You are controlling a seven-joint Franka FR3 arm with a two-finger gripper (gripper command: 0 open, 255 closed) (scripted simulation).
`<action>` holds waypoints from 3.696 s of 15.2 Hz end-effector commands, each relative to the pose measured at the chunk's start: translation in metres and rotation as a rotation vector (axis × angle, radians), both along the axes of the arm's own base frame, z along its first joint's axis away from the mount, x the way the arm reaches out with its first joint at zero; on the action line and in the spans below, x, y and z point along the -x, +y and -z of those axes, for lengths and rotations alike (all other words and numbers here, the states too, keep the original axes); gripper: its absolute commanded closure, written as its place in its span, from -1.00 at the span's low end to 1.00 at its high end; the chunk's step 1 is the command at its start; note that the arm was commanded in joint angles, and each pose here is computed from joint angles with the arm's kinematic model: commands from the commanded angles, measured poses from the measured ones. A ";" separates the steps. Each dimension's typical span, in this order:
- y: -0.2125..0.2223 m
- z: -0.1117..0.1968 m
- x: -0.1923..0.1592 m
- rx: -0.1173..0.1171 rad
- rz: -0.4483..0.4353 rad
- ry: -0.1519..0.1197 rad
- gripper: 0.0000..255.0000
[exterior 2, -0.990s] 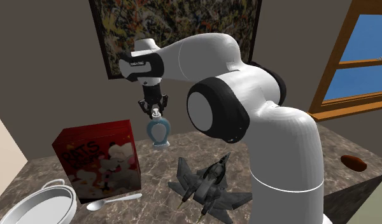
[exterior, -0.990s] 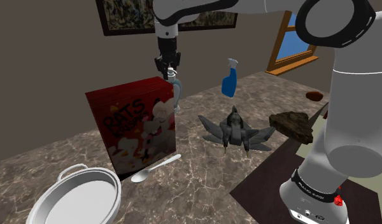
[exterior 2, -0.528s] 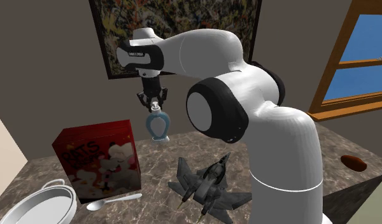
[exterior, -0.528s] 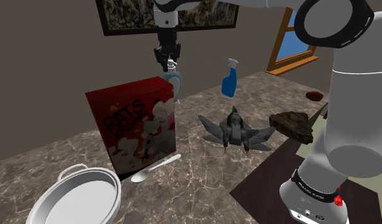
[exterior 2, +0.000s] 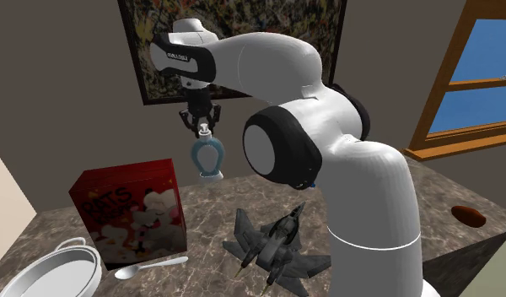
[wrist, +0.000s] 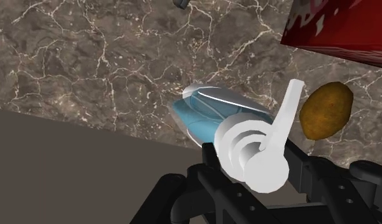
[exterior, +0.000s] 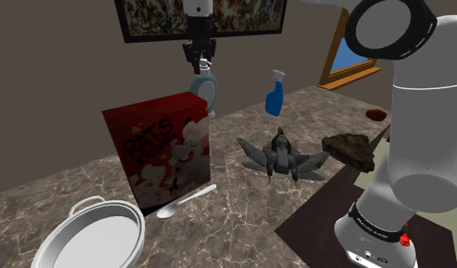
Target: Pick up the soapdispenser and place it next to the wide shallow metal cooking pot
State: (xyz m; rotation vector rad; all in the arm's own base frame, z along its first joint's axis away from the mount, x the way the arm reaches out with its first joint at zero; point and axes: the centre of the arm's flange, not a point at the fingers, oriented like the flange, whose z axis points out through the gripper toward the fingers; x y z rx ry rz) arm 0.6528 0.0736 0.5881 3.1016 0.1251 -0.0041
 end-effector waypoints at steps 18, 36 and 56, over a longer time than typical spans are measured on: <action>0.141 -0.102 0.146 0.000 0.000 0.000 1.00; 0.293 -0.205 0.303 0.000 0.000 0.000 1.00; 0.293 -0.100 0.303 0.000 0.000 0.000 1.00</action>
